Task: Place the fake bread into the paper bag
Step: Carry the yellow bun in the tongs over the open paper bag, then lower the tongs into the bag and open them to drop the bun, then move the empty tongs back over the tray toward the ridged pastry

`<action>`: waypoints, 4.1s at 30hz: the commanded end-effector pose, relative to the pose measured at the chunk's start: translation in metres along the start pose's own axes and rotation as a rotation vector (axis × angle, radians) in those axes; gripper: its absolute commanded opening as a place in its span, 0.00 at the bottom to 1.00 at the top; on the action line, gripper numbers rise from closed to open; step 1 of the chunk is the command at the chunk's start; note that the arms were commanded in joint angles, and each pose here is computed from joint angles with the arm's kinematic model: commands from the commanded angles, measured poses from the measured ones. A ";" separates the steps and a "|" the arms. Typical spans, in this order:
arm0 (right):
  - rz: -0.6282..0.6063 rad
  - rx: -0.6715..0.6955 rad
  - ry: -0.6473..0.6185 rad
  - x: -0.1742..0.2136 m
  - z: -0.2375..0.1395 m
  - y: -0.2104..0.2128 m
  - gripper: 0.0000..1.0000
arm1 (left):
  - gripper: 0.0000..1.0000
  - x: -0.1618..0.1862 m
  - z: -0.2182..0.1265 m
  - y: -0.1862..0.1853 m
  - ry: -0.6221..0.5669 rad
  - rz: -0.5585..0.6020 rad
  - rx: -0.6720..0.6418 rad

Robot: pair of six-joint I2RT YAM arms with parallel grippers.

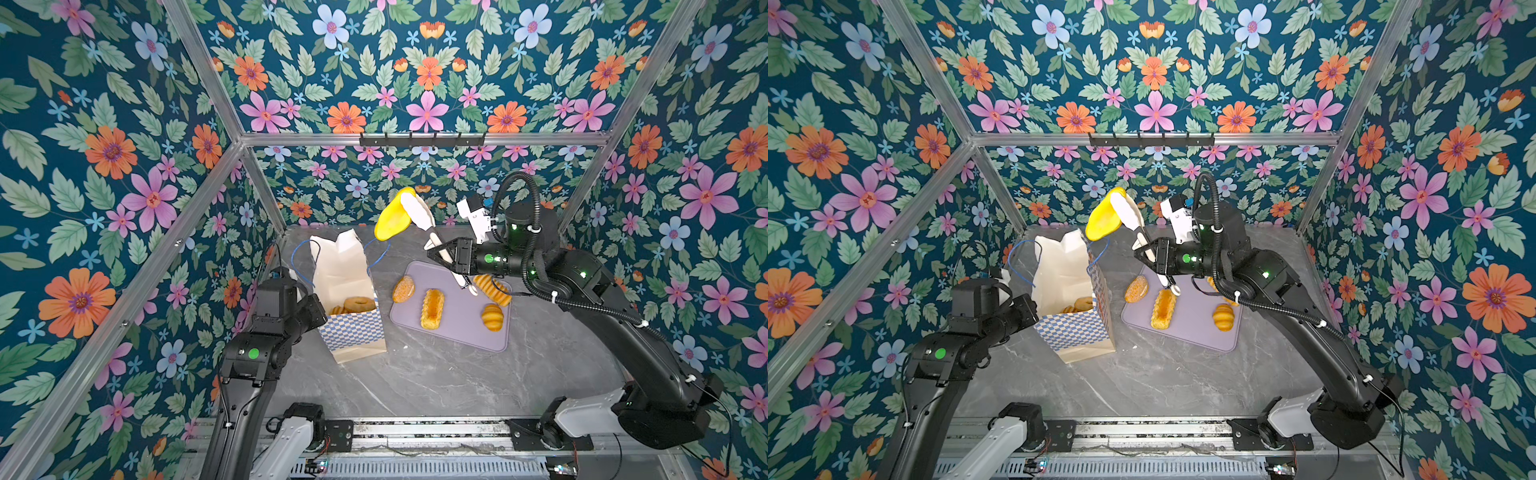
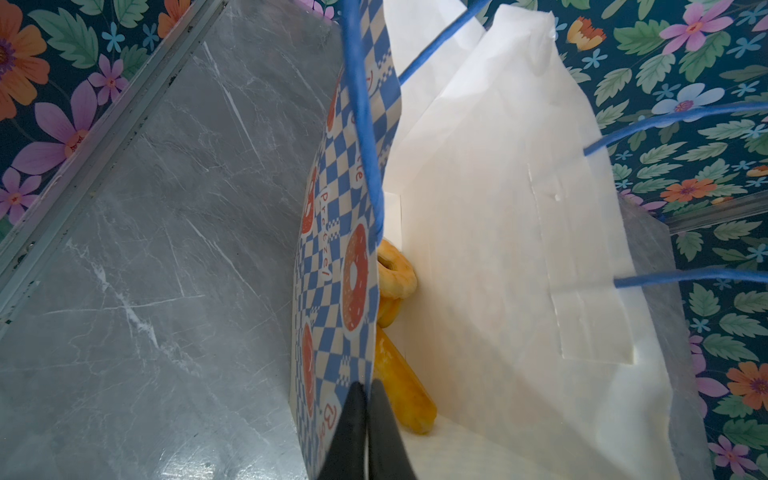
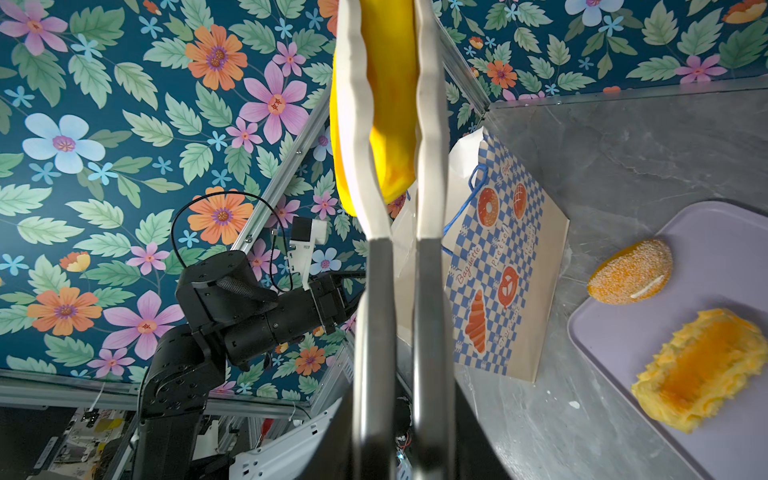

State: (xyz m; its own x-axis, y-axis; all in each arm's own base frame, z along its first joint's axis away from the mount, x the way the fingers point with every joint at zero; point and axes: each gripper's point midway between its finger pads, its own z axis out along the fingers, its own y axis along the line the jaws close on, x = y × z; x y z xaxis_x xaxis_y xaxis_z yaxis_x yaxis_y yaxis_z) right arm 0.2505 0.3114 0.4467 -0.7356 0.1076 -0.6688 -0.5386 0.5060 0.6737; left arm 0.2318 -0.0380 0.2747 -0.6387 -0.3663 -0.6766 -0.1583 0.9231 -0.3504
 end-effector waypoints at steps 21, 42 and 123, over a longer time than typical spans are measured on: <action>-0.204 0.114 0.117 0.031 0.061 0.029 0.25 | 0.08 -0.004 -0.003 -0.002 -0.021 -0.003 0.012; -0.351 0.344 0.345 0.087 0.124 -0.003 0.26 | 0.08 -0.002 -0.002 0.000 -0.021 -0.004 0.007; 0.293 0.594 0.280 0.173 0.001 -0.218 0.46 | 0.12 0.001 0.003 -0.007 -0.015 0.008 0.055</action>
State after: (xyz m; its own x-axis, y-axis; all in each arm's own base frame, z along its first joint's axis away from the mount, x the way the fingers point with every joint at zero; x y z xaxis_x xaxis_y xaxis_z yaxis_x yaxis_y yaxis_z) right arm 0.2351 0.2103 0.1819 -0.9383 0.1008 -0.3308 -0.0471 0.9104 0.4109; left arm 0.2325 -0.0443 0.2713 -0.6371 -0.3657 -0.6785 -0.1266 0.9180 -0.3759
